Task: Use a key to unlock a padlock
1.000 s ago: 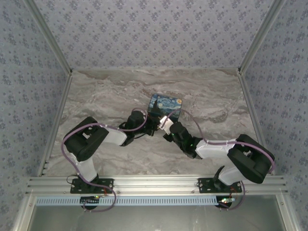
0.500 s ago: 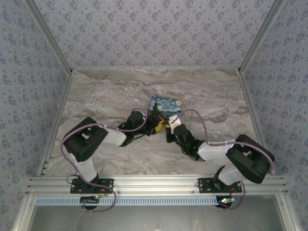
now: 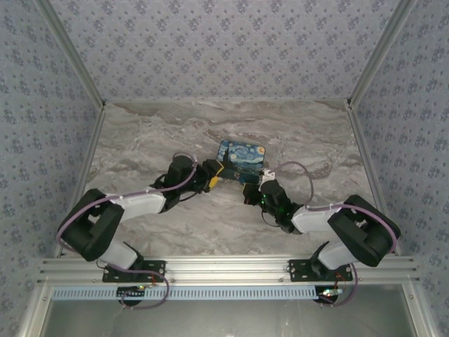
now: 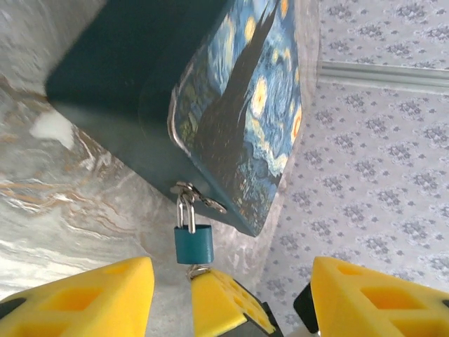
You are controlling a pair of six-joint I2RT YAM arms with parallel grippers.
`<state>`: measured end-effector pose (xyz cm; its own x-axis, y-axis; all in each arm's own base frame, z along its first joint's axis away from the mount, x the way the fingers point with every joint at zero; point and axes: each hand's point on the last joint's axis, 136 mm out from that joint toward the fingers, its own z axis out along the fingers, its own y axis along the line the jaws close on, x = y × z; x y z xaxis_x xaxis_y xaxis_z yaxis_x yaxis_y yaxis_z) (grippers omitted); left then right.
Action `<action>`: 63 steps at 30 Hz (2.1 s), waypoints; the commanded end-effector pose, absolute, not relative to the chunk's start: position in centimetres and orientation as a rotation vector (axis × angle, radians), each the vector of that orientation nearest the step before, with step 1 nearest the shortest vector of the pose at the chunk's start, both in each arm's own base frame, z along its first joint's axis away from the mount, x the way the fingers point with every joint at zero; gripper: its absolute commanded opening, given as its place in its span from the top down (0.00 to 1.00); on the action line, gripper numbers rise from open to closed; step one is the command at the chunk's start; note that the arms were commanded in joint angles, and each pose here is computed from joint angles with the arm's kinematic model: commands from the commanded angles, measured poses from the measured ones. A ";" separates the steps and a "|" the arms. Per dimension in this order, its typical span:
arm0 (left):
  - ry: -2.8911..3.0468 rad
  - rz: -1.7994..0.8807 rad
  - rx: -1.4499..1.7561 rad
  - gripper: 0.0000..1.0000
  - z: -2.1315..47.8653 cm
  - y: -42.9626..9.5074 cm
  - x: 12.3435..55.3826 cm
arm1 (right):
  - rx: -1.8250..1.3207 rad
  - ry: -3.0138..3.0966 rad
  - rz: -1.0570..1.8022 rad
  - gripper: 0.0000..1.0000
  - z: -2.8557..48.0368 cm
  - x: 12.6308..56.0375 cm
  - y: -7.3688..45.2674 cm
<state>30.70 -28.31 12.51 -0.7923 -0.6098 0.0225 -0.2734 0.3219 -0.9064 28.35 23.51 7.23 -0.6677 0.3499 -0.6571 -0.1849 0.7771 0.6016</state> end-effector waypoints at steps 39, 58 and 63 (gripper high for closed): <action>2.617 -1.187 -0.105 0.24 8.0 -29.3 42.9 | 0.301 2.349 0.762 0.00 6.2 25.1 16.0; 2.711 -1.048 -0.298 0.26 1.6 -23.3 35.8 | -0.007 2.184 1.175 0.10 10.2 27.9 23.3; 2.714 -1.028 -0.331 0.26 1.3 -22.4 34.2 | -0.065 2.153 1.158 0.18 9.8 29.3 24.1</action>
